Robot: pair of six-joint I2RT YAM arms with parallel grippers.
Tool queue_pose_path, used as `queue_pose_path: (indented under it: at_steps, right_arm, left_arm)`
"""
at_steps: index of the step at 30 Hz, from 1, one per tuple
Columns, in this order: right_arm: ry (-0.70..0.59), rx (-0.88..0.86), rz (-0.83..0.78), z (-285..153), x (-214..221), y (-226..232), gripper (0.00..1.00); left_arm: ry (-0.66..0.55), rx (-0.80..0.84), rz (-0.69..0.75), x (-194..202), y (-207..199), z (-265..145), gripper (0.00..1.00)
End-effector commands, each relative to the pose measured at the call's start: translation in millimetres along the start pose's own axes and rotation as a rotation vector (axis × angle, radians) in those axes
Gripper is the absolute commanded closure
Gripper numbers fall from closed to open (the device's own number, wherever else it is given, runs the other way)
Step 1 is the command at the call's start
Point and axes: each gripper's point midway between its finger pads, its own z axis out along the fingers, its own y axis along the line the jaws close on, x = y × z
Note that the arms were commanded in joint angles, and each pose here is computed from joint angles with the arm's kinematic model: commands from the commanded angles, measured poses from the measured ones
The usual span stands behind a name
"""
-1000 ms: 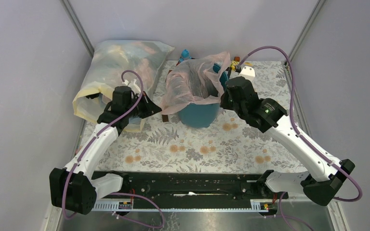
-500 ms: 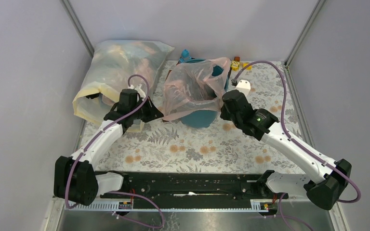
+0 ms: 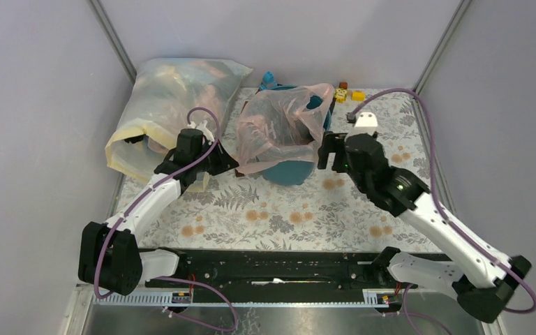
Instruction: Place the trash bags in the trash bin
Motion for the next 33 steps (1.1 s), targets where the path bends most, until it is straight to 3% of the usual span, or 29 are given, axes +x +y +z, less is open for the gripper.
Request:
queue_pose_path:
  at_steps: [1, 7, 13, 20, 30, 31, 33]
  right_arm:
    - [-0.173, -0.046, -0.029, -27, -49, -4, 0.12]
    - [-0.121, -0.102, -0.058, -17, -79, 10, 0.27]
    - [-0.053, -0.237, 0.060, 14, -108, 24, 0.39]
    - [-0.011, -0.205, 0.150, 52, -119, 20, 0.40]
    - [0.009, -0.128, 0.174, 93, -117, 2, 0.50]
    - [0.010, -0.124, 0.176, 97, -118, 1, 0.52]
    - [0.014, -0.134, 0.176, 101, -120, 0, 0.67]
  left_arm:
    - [-0.085, 0.026, 0.026, -23, -13, -3, 1.00]
    - [-0.087, 0.002, 0.028, -24, -8, 0, 1.00]
    - [-0.090, 0.001, 0.029, -26, -9, 0, 1.00]
    - [-0.088, -0.002, 0.031, -24, -8, -1, 1.00]
    - [-0.094, -0.015, 0.031, -27, -6, 1, 1.00]
    - [-0.095, -0.017, 0.029, -28, -6, 2, 1.00]
    - [-0.098, -0.021, 0.028, -29, -5, 4, 1.00]
